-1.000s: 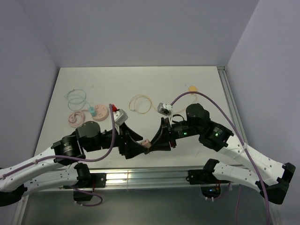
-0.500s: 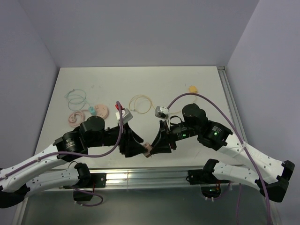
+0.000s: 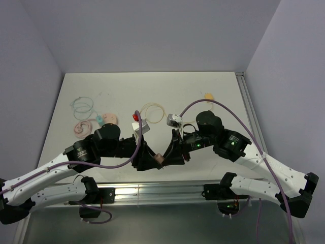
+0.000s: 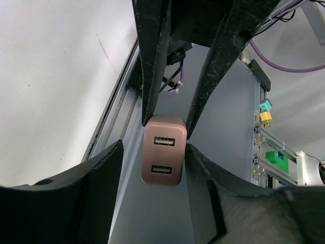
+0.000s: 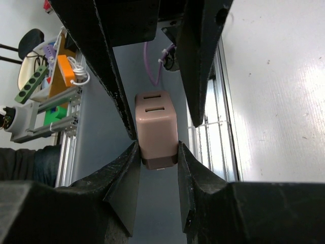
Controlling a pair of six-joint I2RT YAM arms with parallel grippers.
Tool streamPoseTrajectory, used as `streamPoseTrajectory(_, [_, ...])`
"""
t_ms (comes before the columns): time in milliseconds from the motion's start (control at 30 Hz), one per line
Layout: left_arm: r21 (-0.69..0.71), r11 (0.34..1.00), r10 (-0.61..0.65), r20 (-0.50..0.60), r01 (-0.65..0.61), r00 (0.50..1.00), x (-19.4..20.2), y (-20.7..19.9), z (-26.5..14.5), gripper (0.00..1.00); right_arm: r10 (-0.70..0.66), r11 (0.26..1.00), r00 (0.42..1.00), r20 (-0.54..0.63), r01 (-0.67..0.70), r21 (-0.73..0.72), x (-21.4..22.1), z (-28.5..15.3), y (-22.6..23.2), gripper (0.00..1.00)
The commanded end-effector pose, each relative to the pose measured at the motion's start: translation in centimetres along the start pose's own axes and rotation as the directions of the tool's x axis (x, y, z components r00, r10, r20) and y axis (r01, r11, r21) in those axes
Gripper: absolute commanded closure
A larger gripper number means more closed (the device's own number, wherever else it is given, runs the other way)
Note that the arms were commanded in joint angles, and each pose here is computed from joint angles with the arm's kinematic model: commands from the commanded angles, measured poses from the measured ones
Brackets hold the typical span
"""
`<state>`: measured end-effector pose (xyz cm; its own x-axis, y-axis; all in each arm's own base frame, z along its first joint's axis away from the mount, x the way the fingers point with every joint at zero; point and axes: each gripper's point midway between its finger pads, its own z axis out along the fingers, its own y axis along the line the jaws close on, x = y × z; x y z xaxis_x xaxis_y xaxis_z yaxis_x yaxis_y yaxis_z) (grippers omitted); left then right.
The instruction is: Insert the plug
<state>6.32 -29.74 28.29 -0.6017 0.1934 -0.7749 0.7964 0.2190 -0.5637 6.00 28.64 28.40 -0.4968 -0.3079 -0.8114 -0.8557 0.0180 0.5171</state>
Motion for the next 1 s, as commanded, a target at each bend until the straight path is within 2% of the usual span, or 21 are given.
streamPoseTrajectory(0, [0.041,0.998,0.048,0.040,-0.049,0.998,-1.4,-1.2,-0.6,0.44,-0.054,0.998,0.998,0.033,0.055,-0.022,-1.7,-0.1,1.0,1.00])
streamPoseTrajectory(67, [0.038,0.998,0.047,0.044,-0.049,0.998,-1.6,-1.2,-0.6,0.48,-0.057,0.998,0.998,0.030,0.058,-0.024,-1.6,0.0,1.0,1.00])
streamPoseTrajectory(200, [0.031,0.998,0.050,0.051,-0.051,0.997,-1.7,-1.1,-0.8,0.46,-0.048,0.999,0.999,0.018,0.048,-0.022,-1.3,0.2,0.8,1.00])
streamPoseTrajectory(267, [0.029,0.998,0.050,0.051,-0.052,0.997,-1.7,-1.0,-0.8,0.48,-0.046,0.999,0.999,0.016,0.046,-0.021,-1.2,0.3,0.8,1.00])
streamPoseTrajectory(333, [0.031,0.998,0.051,0.046,-0.052,0.998,-1.7,-1.0,-0.8,0.55,-0.047,0.999,0.999,0.016,0.048,-0.024,-1.3,0.3,0.8,1.00])
streamPoseTrajectory(500, [0.035,0.998,0.059,0.032,-0.060,0.998,-1.5,-1.1,-1.0,0.98,-0.055,0.998,0.998,0.022,0.055,-0.015,-1.6,0.2,0.8,1.00])
streamPoseTrajectory(633, [-0.016,0.998,0.059,0.048,-0.058,0.997,-1.7,-0.3,-1.2,1.00,-0.043,0.999,0.999,0.019,0.042,0.030,-1.8,0.4,-0.1,0.99])
streamPoseTrajectory(667, [-0.065,0.997,0.054,0.066,-0.050,0.996,-1.9,0.5,-1.4,1.00,-0.031,0.998,0.999,0.019,0.030,0.047,-1.8,0.4,-0.4,0.79])
streamPoseTrajectory(733, [-0.122,0.992,0.053,0.097,-0.041,0.994,-2.3,1.4,-1.8,1.00,-0.026,0.995,0.999,0.026,0.023,0.096,-1.9,0.5,-1.3,0.59])
streamPoseTrajectory(767, [-0.159,0.987,0.040,0.103,-0.023,0.994,-2.3,2.0,-2.1,1.00,-0.016,0.993,0.999,0.029,0.012,0.119,-1.9,0.4,-1.7,0.44])
streamPoseTrajectory(867, [-0.307,0.951,0.026,0.171,0.028,0.985,-3.3,4.5,-3.3,1.00,-0.008,0.969,0.998,0.066,-0.009,0.247,-2.4,-0.6,-3.4,0.31])
streamPoseTrajectory(933, [-0.437,0.896,0.020,0.211,0.076,0.977,-3.9,6.8,-4.3,1.00,-0.003,0.948,0.995,0.099,-0.028,0.317,-2.9,-1.7,-4.3,0.30])
streamPoseTrajectory(967, [-0.487,0.867,0.007,0.227,0.107,0.974,-4.1,7.7,-4.8,1.00,0.018,0.914,0.990,0.139,-0.073,0.400,-3.3,-2.6,-5.9,0.29])
